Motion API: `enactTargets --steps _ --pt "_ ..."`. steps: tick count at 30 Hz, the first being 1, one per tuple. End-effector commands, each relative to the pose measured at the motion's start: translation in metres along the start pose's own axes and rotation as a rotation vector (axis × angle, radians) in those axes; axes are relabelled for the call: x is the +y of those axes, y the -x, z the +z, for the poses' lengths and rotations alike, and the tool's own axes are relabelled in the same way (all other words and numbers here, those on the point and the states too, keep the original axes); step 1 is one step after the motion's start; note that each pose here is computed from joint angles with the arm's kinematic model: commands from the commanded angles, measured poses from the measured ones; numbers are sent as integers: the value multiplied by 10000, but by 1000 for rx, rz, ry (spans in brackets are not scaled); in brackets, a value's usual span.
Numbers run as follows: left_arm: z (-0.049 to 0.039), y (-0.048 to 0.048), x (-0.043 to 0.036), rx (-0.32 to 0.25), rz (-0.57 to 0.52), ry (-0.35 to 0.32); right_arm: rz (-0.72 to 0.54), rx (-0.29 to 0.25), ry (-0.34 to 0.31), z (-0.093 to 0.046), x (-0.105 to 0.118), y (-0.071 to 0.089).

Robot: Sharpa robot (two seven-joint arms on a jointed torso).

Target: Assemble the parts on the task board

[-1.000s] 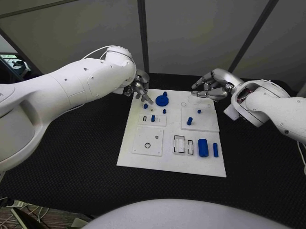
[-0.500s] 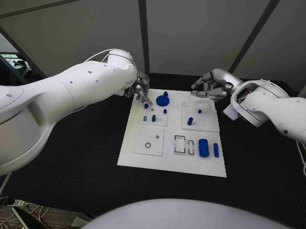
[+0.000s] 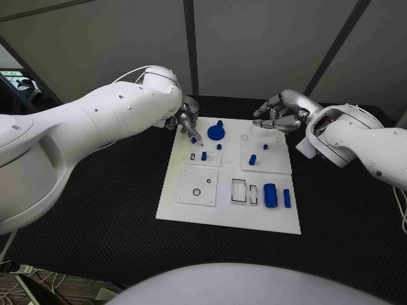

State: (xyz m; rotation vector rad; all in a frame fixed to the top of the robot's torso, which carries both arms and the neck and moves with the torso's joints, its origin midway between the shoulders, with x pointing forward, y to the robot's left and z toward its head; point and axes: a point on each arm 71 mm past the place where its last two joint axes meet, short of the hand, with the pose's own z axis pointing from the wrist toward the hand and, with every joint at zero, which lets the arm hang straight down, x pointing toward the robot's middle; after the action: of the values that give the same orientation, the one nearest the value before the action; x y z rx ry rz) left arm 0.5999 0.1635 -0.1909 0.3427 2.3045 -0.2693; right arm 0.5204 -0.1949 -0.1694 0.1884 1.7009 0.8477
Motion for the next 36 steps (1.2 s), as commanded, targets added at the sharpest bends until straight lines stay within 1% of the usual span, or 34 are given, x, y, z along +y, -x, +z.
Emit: enactTargets --steps 1,14,36 --pt "-1 -2 -10 11 9 -13 2 -4 9 3 13 8" --pt "6 -10 -26 6 8 -28 2 -2 10 7 18 3" --pt "29 -39 -52 23 8 -35 2 -2 10 6 16 2"
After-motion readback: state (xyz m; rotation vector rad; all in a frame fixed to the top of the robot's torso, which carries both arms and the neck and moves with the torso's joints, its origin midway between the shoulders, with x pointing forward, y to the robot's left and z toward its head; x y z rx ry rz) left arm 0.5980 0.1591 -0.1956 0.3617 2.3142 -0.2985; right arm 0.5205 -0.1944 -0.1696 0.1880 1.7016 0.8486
